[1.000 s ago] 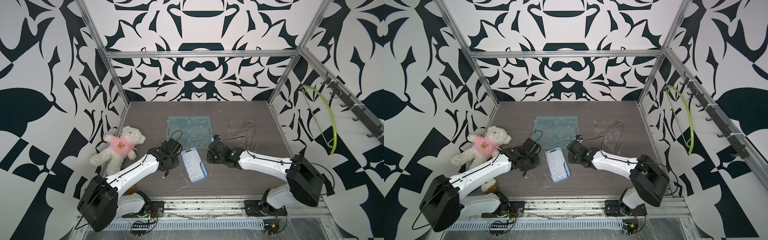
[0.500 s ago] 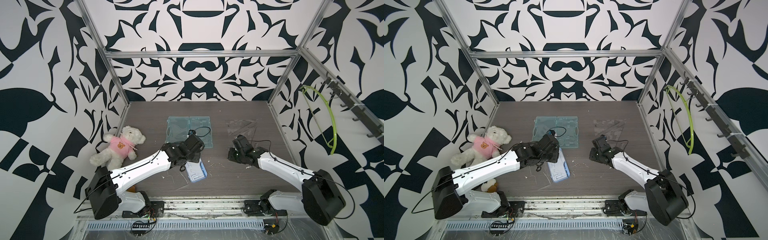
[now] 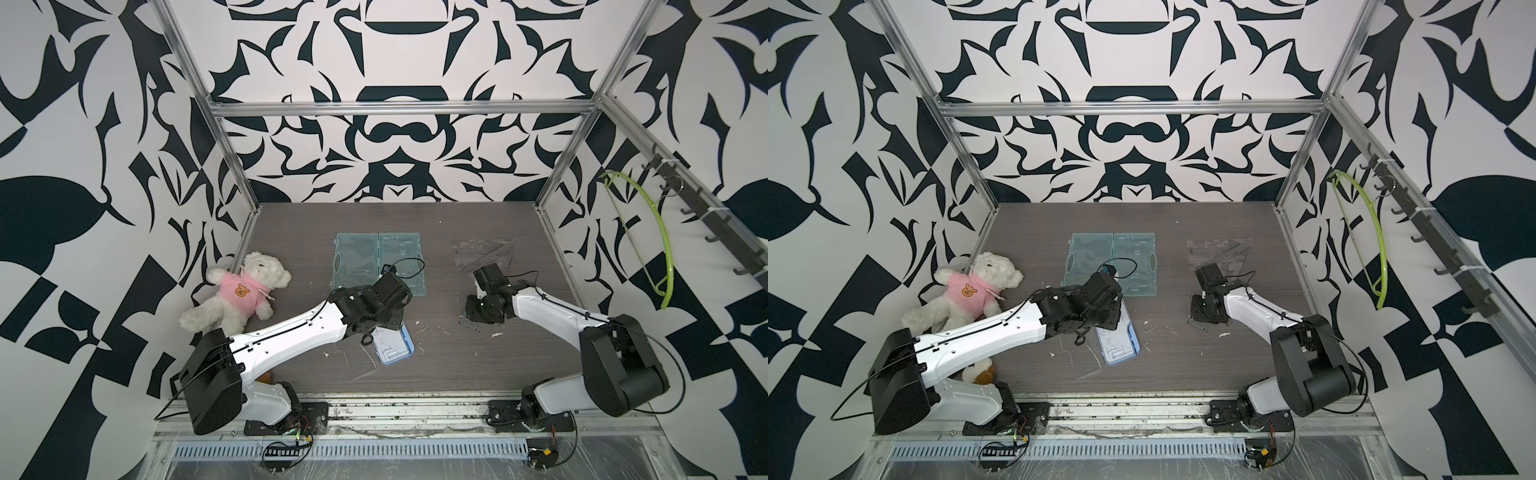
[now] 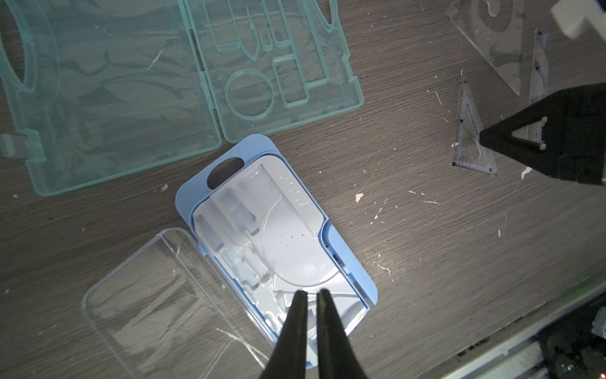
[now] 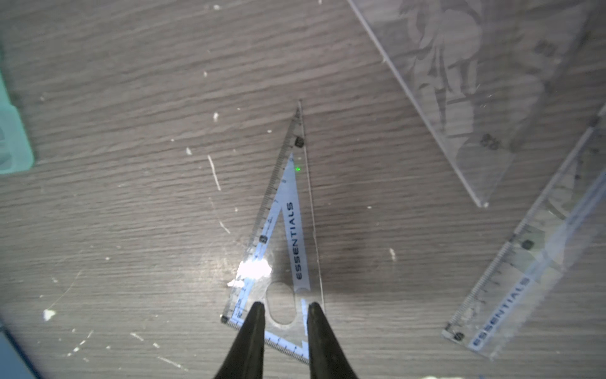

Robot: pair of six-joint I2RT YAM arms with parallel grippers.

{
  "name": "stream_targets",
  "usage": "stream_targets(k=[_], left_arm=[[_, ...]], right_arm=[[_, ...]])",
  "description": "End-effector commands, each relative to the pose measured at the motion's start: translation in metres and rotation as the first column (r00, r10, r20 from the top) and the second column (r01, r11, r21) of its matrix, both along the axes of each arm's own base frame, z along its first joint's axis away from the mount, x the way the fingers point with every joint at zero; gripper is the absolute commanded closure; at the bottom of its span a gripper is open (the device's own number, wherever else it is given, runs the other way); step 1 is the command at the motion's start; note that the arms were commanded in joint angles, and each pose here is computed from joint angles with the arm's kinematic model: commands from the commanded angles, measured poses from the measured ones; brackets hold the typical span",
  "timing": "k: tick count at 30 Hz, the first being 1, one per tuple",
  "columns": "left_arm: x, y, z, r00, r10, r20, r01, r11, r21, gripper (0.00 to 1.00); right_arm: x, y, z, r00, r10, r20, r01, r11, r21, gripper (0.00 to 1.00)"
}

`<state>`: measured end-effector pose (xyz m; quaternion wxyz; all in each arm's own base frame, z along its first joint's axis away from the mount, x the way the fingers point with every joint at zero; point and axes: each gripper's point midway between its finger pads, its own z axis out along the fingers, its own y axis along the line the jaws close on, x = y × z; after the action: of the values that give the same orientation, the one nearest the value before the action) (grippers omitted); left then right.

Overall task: Open the ruler set and take out the ruler
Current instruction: Place the ruler at the center of the board, then reset both arms

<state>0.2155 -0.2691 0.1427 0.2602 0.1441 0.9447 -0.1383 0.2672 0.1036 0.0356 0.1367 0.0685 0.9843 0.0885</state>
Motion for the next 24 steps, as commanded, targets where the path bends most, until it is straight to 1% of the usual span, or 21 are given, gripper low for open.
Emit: stream_targets(k=[1, 3, 5, 7, 8, 9, 12, 14, 16, 17, 19, 20, 21, 23, 24], left_arm=[[-0.001, 0.009, 0.007, 1.0, 0.013, 0.028, -0.013, 1.0, -0.007, 0.75], [0.0, 0.01, 0.01, 0.999, 0.012, 0.038, -0.012, 1.0, -0.007, 0.64], [0.001, 0.012, 0.013, 0.999, 0.015, 0.043, -0.014, 1.0, -0.01, 0.56], [0.002, 0.014, 0.013, 0.999, 0.017, 0.045, -0.017, 1.0, -0.002, 0.48], [0.004, 0.02, 0.025, 0.997, 0.031, 0.064, -0.029, 0.999, -0.028, 0.43], [0.007, 0.026, 0.028, 0.997, 0.05, 0.061, -0.048, 0.998, -0.037, 0.4], [0.022, 0.053, 0.038, 0.99, 0.133, 0.038, -0.129, 0.986, -0.108, 0.35], [0.032, 0.075, 0.046, 0.98, 0.196, 0.038, -0.188, 0.97, -0.151, 0.29], [0.04, 0.1, 0.055, 0.963, 0.261, 0.066, -0.248, 0.955, -0.165, 0.2], [0.045, 0.118, 0.059, 0.945, 0.317, 0.086, -0.3, 0.94, -0.163, 0.17], [0.052, 0.154, 0.068, 0.895, 0.423, 0.144, -0.403, 0.903, -0.148, 0.16], [0.055, 0.174, 0.072, 0.858, 0.478, 0.187, -0.459, 0.878, -0.137, 0.09], [0.057, 0.193, 0.075, 0.815, 0.529, 0.237, -0.515, 0.848, -0.126, 0.06], [0.059, 0.22, 0.082, 0.752, 0.584, 0.306, -0.574, 0.808, -0.133, 0.06], [0.061, 0.229, 0.083, 0.73, 0.603, 0.322, -0.593, 0.793, -0.138, 0.06]], right_arm=[[0.005, 0.01, 0.025, 0.999, -0.013, 0.045, 0.01, 0.998, 0.061, 0.65], [0.002, 0.013, 0.029, 0.999, -0.024, 0.047, 0.021, 0.997, 0.074, 0.58], [-0.002, 0.019, 0.03, 0.999, -0.015, 0.039, 0.012, 0.998, 0.066, 0.54], [-0.006, 0.024, 0.032, 0.999, 0.011, 0.033, -0.012, 1.0, 0.023, 0.52], [-0.007, 0.03, 0.035, 0.998, 0.04, 0.041, -0.04, 0.999, 0.0, 0.51], [-0.008, 0.037, 0.039, 0.995, 0.078, 0.056, -0.077, 0.997, -0.019, 0.49], [-0.005, 0.066, 0.06, 0.965, 0.211, 0.153, -0.205, 0.977, -0.049, 0.46], [-0.001, 0.082, 0.078, 0.932, 0.276, 0.235, -0.269, 0.961, -0.06, 0.46], [0.006, 0.09, 0.097, 0.897, 0.305, 0.319, -0.297, 0.952, -0.074, 0.45], [0.009, 0.091, 0.107, 0.877, 0.311, 0.367, -0.304, 0.95, -0.079, 0.45], [0.017, 0.087, 0.126, 0.829, 0.308, 0.467, -0.295, 0.95, -0.102, 0.45], [0.023, 0.08, 0.135, 0.791, 0.303, 0.532, -0.27, 0.952, -0.142, 0.44], [0.026, 0.075, 0.144, 0.754, 0.295, 0.587, -0.252, 0.955, -0.156, 0.44], [0.03, 0.062, 0.157, 0.672, 0.277, 0.687, -0.205, 0.961, -0.188, 0.42], [0.031, 0.054, 0.163, 0.633, 0.267, 0.727, -0.172, 0.964, -0.204, 0.4]])
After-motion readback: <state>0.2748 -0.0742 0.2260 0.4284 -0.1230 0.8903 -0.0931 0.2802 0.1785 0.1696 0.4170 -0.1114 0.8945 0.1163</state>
